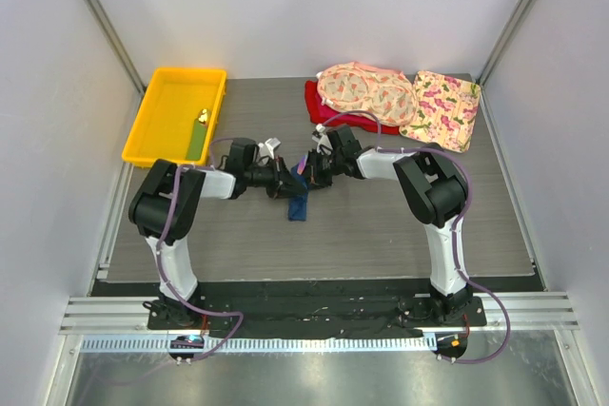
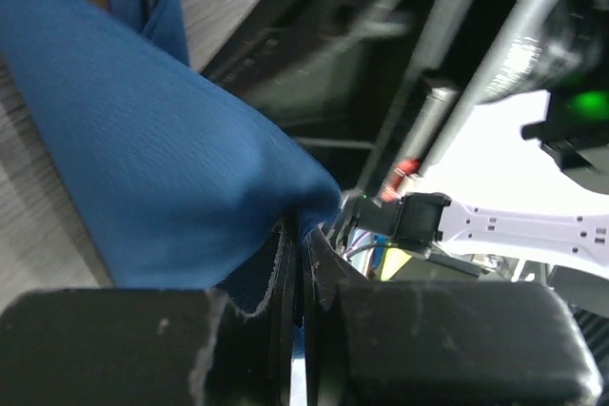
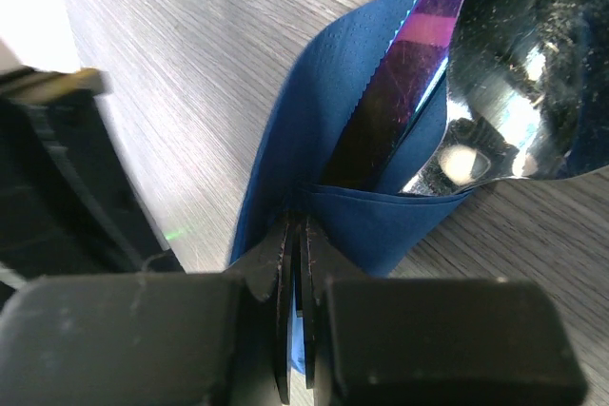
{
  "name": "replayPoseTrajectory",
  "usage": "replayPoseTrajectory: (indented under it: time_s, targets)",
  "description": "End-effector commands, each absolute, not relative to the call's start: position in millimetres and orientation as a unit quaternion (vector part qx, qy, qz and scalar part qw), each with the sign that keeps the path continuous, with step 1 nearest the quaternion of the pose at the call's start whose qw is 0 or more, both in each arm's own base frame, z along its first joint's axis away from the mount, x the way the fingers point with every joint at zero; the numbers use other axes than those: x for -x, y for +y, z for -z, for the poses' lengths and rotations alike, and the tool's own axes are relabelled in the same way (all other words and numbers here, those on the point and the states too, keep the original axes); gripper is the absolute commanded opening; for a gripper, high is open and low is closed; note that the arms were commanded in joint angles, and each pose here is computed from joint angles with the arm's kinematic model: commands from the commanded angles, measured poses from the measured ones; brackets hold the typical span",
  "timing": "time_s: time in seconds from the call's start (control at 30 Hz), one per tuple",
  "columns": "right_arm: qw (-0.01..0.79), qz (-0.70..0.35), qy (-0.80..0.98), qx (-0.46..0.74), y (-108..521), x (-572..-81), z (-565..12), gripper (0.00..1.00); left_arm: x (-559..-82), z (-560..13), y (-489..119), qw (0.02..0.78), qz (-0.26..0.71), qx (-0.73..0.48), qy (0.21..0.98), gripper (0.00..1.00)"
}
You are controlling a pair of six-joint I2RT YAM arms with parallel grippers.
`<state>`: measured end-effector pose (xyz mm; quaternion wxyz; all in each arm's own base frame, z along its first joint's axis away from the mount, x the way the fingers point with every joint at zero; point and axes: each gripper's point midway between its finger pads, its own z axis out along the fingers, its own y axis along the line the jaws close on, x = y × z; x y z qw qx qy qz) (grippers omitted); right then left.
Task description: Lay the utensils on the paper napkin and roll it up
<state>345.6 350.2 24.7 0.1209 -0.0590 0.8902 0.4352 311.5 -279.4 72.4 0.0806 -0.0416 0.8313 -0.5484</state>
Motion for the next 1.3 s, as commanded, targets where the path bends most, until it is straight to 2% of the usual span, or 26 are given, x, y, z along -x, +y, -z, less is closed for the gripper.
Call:
replayPoseTrajectory:
  time_s: [0.0,0.4,0.57,0.93,1.07,1.27]
  targets:
    - [0.113,-0.343,0.932,0.036,326,-340,34,0.07,-319,-67,-289,0.098,0.560,0.040,0.822,0.08]
    - [0.114,-0.347,0.930,0.043,326,-337,28,0.07,-304,-7,-265,0.063,0.479,0.050,0.874,0.06]
    - [0.133,-0.371,0.917,0.062,331,-345,-2,0.11,-304,11,-252,0.044,0.437,0.057,0.896,0.03]
    - [0.160,-0.462,0.871,0.044,326,-370,-86,0.20,-306,11,-251,0.042,0.435,0.065,0.897,0.00]
    - [0.160,-0.484,0.860,0.027,323,-370,-93,0.21,-306,10,-251,0.044,0.437,0.064,0.896,0.00]
    - [0.125,-0.517,0.846,-0.024,324,-359,-73,0.19,-309,8,-252,0.050,0.440,0.060,0.895,0.00]
